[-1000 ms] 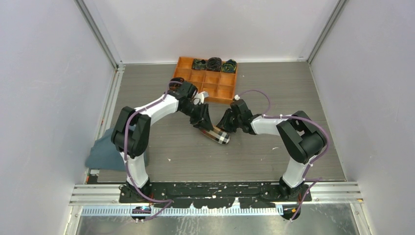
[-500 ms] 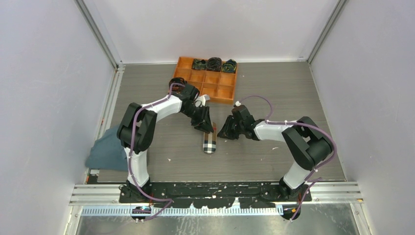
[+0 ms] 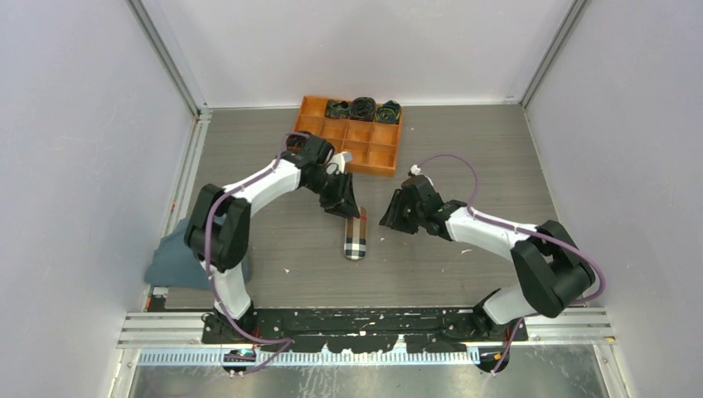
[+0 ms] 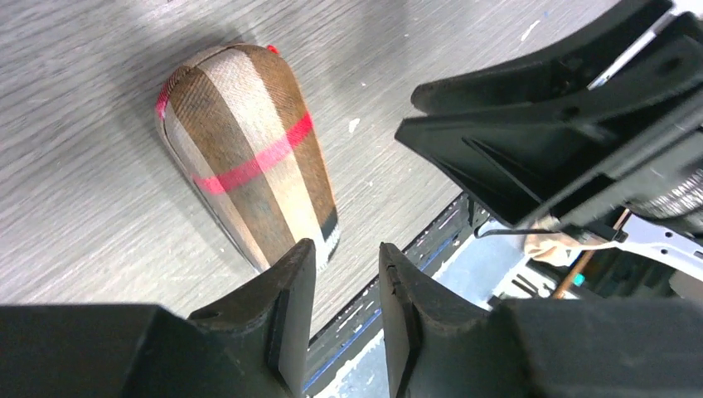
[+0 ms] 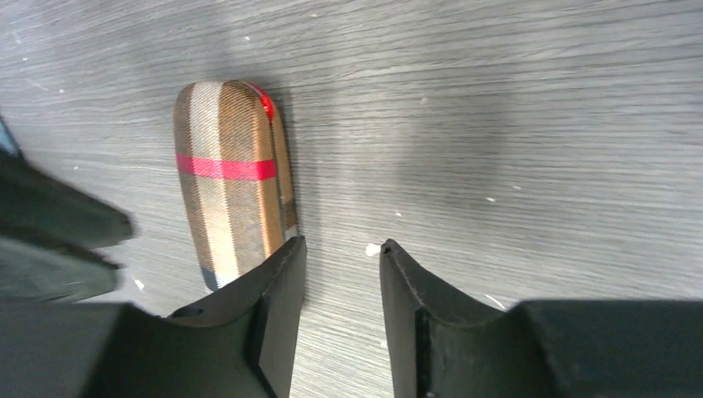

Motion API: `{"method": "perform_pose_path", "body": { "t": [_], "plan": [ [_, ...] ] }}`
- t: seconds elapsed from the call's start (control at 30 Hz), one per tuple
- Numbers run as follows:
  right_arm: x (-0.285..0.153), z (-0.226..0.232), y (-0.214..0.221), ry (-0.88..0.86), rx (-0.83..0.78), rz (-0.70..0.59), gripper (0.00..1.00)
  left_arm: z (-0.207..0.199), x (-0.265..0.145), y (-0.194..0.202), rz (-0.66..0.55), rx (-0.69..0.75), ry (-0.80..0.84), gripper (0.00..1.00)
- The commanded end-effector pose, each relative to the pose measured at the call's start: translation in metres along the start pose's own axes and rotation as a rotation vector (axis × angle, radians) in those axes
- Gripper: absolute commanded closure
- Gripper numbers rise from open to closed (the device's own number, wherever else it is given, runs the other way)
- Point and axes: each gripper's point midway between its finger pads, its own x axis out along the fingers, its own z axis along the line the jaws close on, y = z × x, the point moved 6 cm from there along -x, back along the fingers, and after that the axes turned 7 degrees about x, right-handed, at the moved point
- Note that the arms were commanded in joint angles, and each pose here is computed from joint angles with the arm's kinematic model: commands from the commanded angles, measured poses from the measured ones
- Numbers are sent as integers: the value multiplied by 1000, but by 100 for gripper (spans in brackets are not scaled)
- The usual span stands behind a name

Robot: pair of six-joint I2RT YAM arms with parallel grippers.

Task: Organize the sunglasses
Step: Pick up the sunglasses case from the center of the board.

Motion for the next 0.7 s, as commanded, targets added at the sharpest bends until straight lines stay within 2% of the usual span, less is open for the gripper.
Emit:
{"method": "perform_pose_path", "body": {
  "t": [0.0,0.1,0.27,0.3,0.33,0.53,0.67],
  "plan": [
    [-23,-7,-22,112,-70,-153,50,-17,-34,2,-107,67,-89,60],
    [-33,-20,-29,180,-67,-217,38,-16,-34,8,-169,62,-206,42],
    [-44,-33,-39,219,-33,-272,33,-9,-21,14,-291,24,-499,25],
    [-46,-33,-40,219,-32,-276,33,-9,-19,15,-316,22,-543,18],
    [-47,-34,-41,219,-32,-278,32,-10,-14,16,-331,28,-568,4],
    [-51,-36,-40,220,-38,-269,32,-18,16,17,-353,47,-584,1],
    [-52,-42,-38,234,-38,-265,32,-19,36,20,-322,55,-552,0]
  ]
}}
